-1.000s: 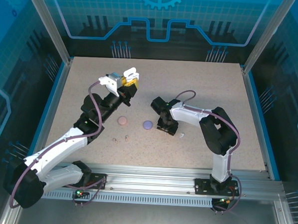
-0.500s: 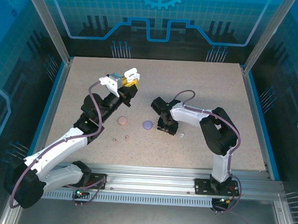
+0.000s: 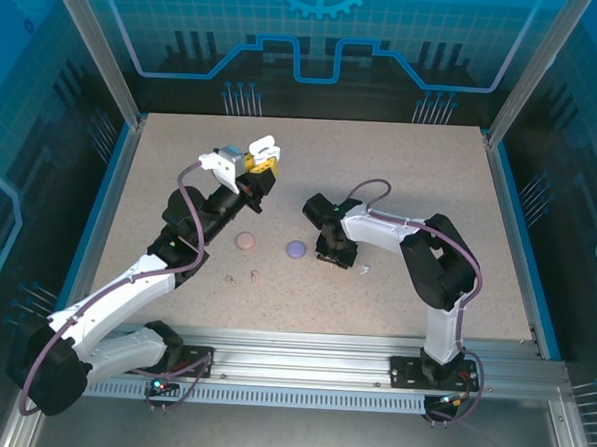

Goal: Insert the wireless bluetooth earbuds into the charging case

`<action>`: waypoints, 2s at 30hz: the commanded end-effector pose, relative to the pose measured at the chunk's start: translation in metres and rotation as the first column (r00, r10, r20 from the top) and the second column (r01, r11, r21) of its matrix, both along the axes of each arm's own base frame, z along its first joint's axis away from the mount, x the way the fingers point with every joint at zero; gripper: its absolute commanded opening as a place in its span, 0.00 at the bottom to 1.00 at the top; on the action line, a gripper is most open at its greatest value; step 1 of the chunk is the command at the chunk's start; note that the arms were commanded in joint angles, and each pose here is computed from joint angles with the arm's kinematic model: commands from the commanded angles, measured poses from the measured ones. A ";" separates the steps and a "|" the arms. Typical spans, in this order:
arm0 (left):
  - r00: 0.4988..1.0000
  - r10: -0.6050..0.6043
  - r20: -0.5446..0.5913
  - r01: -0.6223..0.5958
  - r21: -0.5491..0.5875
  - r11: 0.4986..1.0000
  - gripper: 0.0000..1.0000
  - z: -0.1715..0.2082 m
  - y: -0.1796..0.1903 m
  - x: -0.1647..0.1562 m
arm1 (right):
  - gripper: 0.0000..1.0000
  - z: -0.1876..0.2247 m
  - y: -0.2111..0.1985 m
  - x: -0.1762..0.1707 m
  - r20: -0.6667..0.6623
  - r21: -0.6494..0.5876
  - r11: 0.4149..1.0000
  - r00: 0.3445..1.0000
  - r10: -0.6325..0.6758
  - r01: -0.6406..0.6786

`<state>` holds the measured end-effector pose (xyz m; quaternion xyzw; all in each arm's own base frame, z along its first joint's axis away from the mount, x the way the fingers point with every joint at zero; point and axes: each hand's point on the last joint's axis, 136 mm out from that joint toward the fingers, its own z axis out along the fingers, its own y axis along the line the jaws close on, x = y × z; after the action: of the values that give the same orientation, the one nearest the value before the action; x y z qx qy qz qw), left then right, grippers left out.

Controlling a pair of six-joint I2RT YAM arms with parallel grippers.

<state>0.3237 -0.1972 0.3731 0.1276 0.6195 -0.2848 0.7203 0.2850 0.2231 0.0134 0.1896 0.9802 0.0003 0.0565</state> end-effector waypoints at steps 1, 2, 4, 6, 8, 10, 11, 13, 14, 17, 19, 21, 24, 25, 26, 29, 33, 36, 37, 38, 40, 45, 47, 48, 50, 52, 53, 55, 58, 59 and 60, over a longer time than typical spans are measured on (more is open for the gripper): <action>0.999 -0.030 0.035 0.030 0.006 1.000 0.00 0.008 -0.005 -0.005 | 0.31 -0.010 -0.016 0.003 0.005 -0.060 0.998 1.000 -0.009 0.009; 0.999 -0.030 0.036 0.030 0.006 1.000 0.00 0.008 -0.005 -0.005 | 0.30 -0.010 -0.016 0.004 0.005 -0.060 0.998 1.000 -0.009 0.009; 0.999 -0.037 0.035 0.037 0.007 0.999 0.00 0.008 -0.006 -0.006 | 0.28 -0.009 -0.016 0.004 0.009 -0.057 0.998 1.000 -0.001 0.001; 0.999 -0.041 0.034 0.041 0.005 0.999 0.00 0.008 -0.006 -0.007 | 0.28 -0.007 -0.016 0.004 0.015 -0.055 0.998 1.000 0.007 -0.006; 0.998 -0.051 0.036 0.051 0.005 0.999 0.00 0.009 -0.007 -0.009 | 0.27 -0.005 -0.016 0.004 0.025 -0.050 0.999 1.000 0.014 -0.013; 0.997 -0.063 0.036 0.063 0.008 0.998 0.00 0.008 -0.008 -0.011 | 0.26 -0.001 -0.017 0.004 0.041 -0.044 0.999 0.999 0.022 -0.020; 0.997 -0.071 0.037 0.070 0.006 0.997 0.00 0.008 -0.009 -0.012 | 0.25 0.001 -0.017 0.005 0.056 -0.038 0.999 0.998 0.028 -0.026; 0.996 -0.085 0.039 0.085 0.009 0.996 0.00 0.007 -0.011 -0.014 | 0.24 0.009 -0.017 0.007 0.088 -0.029 0.999 0.995 0.038 -0.036; 0.995 -0.093 0.042 0.093 0.009 0.996 0.00 0.008 -0.012 -0.016 | 0.24 0.014 -0.018 0.008 0.107 -0.026 0.999 0.993 0.044 -0.041; 0.993 -0.106 0.052 0.105 0.010 0.994 0.00 0.008 -0.012 -0.019 | 0.24 0.029 -0.020 0.012 0.161 -0.018 0.998 0.985 0.062 -0.060; 0.992 -0.113 0.060 0.112 0.010 0.994 0.00 0.010 -0.013 -0.021 | 0.24 0.042 -0.021 0.013 0.194 -0.016 0.997 0.978 0.077 -0.075; 0.990 -0.123 0.068 0.123 0.015 0.992 0.00 0.011 -0.014 -0.023 | 0.24 0.055 -0.021 0.016 0.230 -0.010 0.996 0.969 0.091 -0.091; 0.988 -0.129 0.082 0.127 0.022 0.992 0.00 0.011 -0.016 -0.024 | 0.24 0.080 -0.021 0.022 0.293 0.003 0.993 0.950 0.111 -0.117; 0.988 -0.125 0.093 0.123 0.026 0.992 0.00 0.011 -0.016 -0.024 | 0.24 0.090 -0.021 0.024 0.316 0.007 0.992 0.941 0.117 -0.126; 0.987 -0.119 0.104 0.116 0.031 0.993 0.00 0.011 -0.016 -0.024 | 0.24 0.102 -0.021 0.026 0.344 0.012 0.991 0.931 0.125 -0.137; 0.982 -0.106 0.159 0.097 0.065 0.993 0.00 0.010 -0.017 -0.023 | 0.24 0.139 -0.020 0.033 0.431 0.033 0.985 0.892 0.138 -0.168; 0.963 -0.070 0.262 0.043 0.107 0.993 0.00 0.013 -0.019 -0.020 | 0.24 0.196 -0.022 0.043 0.557 0.076 0.973 0.819 0.138 -0.216; 0.956 -0.038 0.292 0.000 0.130 0.992 0.00 0.017 -0.021 -0.009 | 0.25 0.245 -0.024 0.051 0.657 0.109 0.962 0.745 0.119 -0.250; 0.953 -0.029 0.301 -0.012 0.133 0.991 0.00 0.019 -0.022 -0.006 | 0.24 0.261 -0.024 0.053 0.688 0.127 0.956 0.718 0.106 -0.263; 0.951 -0.017 0.309 -0.025 0.130 0.991 0.00 0.020 -0.023 -0.002 | 0.25 0.279 -0.025 0.056 0.720 0.145 0.950 0.688 0.090 -0.275; 0.946 0.006 0.326 -0.051 0.129 0.990 0.00 0.023 -0.024 0.006 | 0.25 0.310 -0.024 0.060 0.774 0.173 0.938 0.631 0.060 -0.302; 0.936 0.052 0.347 -0.098 0.116 0.988 0.00 0.026 -0.027 0.021 | 0.25 0.379 -0.014 0.065 0.885 0.213 0.891 0.465 -0.003 -0.400; 0.932 0.068 0.355 -0.114 0.110 0.987 0.00 0.028 -0.028 0.026 | 0.26 0.401 -0.007 0.065 0.917 0.224 0.865 0.398 -0.030 -0.449; 0.931 0.063 0.359 -0.110 0.113 0.987 0.00 0.028 -0.030 0.027 | 0.26 0.408 -0.005 0.065 0.926 0.229 0.855 0.376 -0.044 -0.465; 0.930 0.046 0.364 -0.095 0.117 0.989 0.00 0.031 -0.035 0.029 | 0.26 0.423 0.002 0.066 0.941 0.240 0.829 0.329 -0.072 -0.505; 0.930 0.030 0.367 -0.080 0.121 0.989 0.00 0.033 -0.040 0.029 | 0.26 0.434 0.009 0.067 0.950 0.254 0.803 0.297 -0.101 -0.539; 0.929 0.023 0.371 -0.073 0.123 0.990 0.00 0.034 -0.043 0.029 | 0.26 0.438 0.012 0.067 0.951 0.262 0.791 0.285 -0.116 -0.553; 0.928 0.014 0.373 -0.064 0.121 0.991 0.00 0.037 -0.047 0.028 | 0.26 0.447 0.018 0.066 0.955 0.273 0.762 0.258 -0.144 -0.587; 0.925 -0.007 0.380 -0.042 0.119 0.992 0.00 0.041 -0.053 0.024 | 0.26 0.460 0.028 0.060 0.964 0.264 0.718 0.189 -0.185 -0.644; 0.925 -0.014 0.381 -0.034 0.118 0.992 0.00 0.042 -0.056 0.022 | 0.26 0.464 0.031 0.058 0.966 0.257 0.707 0.168 -0.195 -0.659; 0.923 -0.022 0.384 -0.025 0.117 0.993 0.00 0.043 -0.058 0.021 | 0.26 0.467 0.034 0.056 0.969 0.244 0.697 0.145 -0.200 -0.674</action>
<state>0.3548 -0.2487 0.3891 0.2184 0.5222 -0.2054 0.7984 0.3502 0.2456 0.4502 0.0048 0.7144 0.4239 0.5568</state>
